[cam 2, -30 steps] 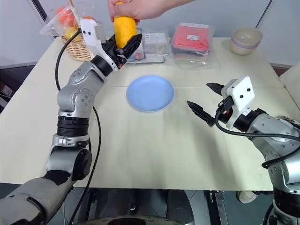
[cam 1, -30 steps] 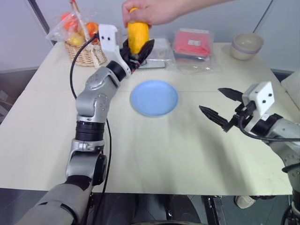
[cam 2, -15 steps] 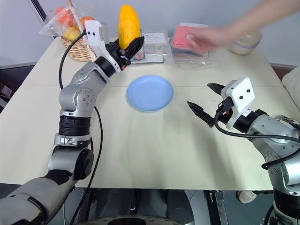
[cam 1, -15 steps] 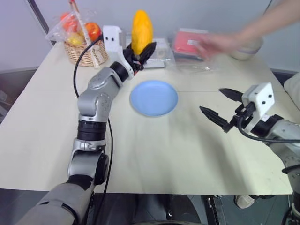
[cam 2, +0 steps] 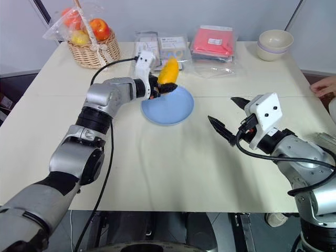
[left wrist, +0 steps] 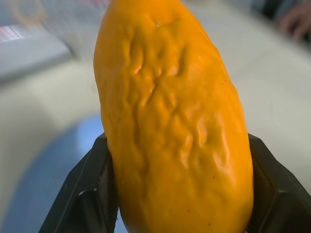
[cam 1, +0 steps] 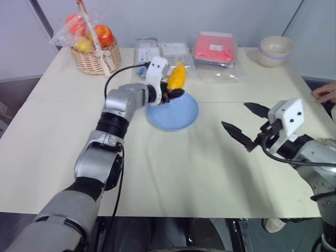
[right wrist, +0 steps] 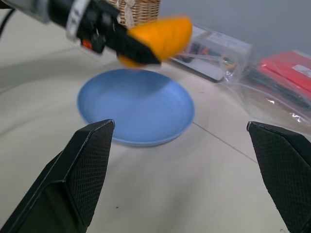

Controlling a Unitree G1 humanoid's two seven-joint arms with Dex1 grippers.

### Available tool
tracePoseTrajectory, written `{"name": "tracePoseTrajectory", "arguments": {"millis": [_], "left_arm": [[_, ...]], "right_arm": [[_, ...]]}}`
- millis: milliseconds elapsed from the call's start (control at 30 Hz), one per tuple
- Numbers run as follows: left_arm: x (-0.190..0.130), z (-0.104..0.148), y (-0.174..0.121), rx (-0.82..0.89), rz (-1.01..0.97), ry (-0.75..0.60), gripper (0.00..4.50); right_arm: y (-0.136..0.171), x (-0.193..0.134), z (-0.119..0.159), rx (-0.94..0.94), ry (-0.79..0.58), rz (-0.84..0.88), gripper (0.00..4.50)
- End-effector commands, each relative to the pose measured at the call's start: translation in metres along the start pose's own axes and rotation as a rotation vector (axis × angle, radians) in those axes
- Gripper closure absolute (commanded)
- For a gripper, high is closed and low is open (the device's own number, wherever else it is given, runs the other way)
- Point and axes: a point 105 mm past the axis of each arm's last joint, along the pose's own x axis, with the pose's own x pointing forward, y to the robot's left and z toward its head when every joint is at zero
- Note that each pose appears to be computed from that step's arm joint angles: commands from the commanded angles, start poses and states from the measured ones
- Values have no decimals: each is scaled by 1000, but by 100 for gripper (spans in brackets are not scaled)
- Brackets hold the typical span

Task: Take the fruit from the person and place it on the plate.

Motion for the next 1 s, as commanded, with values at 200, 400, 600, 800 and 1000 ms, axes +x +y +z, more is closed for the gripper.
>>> {"name": "tracePoseTrajectory", "arguments": {"millis": [200, 400, 600, 800, 1000], "left_arm": [[0, -17, 6, 133, -49, 112, 203], [9, -28, 0, 140, -73, 102, 203], [13, -41, -6, 138, -103, 129, 4], [13, -38, -8, 152, -117, 117, 4], [2, -10, -9, 179, -129, 16, 4]], "right_arm": [[31, 12, 8, 19, -53, 34, 0], [32, 7, 7, 27, -49, 7, 0], [40, 5, 5, 29, -29, 32, 0], [43, 5, 2, 27, -9, 32, 0], [42, 5, 1, 24, -3, 29, 0]]}}
